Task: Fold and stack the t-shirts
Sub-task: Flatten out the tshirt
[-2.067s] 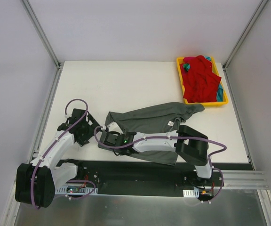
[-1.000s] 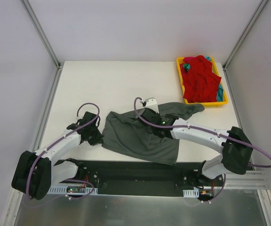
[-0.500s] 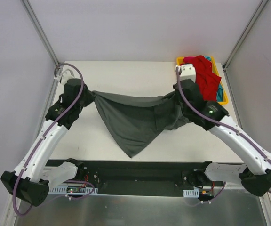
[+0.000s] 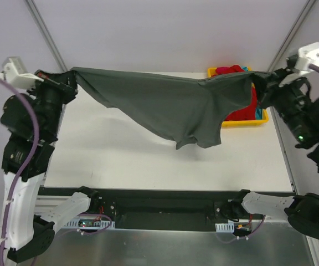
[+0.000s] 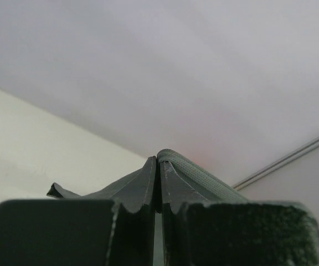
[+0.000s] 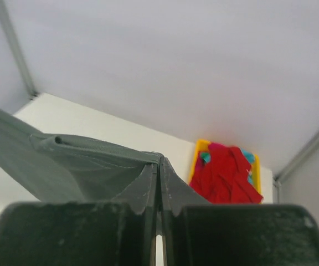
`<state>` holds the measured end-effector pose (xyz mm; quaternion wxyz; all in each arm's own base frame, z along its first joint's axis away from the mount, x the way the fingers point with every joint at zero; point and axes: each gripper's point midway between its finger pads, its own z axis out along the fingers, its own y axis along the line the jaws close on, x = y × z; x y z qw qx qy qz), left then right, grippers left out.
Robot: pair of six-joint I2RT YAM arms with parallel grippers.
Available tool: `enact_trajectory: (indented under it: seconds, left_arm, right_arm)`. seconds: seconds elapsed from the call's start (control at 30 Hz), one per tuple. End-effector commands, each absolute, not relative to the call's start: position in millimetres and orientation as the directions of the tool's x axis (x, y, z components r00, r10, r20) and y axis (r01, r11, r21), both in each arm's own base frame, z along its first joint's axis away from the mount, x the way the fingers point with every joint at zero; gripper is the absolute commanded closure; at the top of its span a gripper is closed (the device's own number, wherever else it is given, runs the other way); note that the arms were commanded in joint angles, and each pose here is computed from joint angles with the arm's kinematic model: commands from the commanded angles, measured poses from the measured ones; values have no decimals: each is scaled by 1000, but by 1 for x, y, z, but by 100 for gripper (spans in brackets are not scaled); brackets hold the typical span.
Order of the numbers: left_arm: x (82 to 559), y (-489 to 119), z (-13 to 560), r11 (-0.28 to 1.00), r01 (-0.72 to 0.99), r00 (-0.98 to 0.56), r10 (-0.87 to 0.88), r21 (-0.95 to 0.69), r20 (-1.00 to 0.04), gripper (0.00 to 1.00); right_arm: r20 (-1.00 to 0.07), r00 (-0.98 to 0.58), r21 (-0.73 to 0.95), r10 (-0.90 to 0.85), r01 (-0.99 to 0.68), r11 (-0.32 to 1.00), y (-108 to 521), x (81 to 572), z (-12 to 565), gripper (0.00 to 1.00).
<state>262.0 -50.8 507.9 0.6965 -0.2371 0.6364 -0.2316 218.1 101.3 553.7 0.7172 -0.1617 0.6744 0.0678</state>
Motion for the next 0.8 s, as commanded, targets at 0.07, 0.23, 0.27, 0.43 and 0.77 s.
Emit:
enact_trajectory:
  seconds: [0.07, 0.23, 0.27, 0.43, 0.77]
  left_arm:
    - [193, -39, 595, 790, 251, 270, -612, -560, -743, 100]
    - [178, -46, 618, 791, 333, 288, -604, -514, -743, 100]
    - [179, -48, 620, 794, 338, 285, -599, -506, -749, 100]
    - [221, -53, 612, 831, 257, 272, -553, -494, -788, 100]
    - [422, -31, 395, 865, -423, -77, -331, -270, -940, 96]
  right_arm:
    - [-970, 231, -196, -69, -588, 785, 117, 157, 592, 100]
    - [-943, 331, -188, 33, -615, 766, 104, 129, 622, 100]
    - [-942, 332, -178, 41, -602, 779, 101, 131, 624, 100]
    - [-958, 281, -185, -56, -456, 871, 102, 178, 613, 100]
    - [-858, -207, -489, -469, 51, 871, 137, 400, 452, 100]
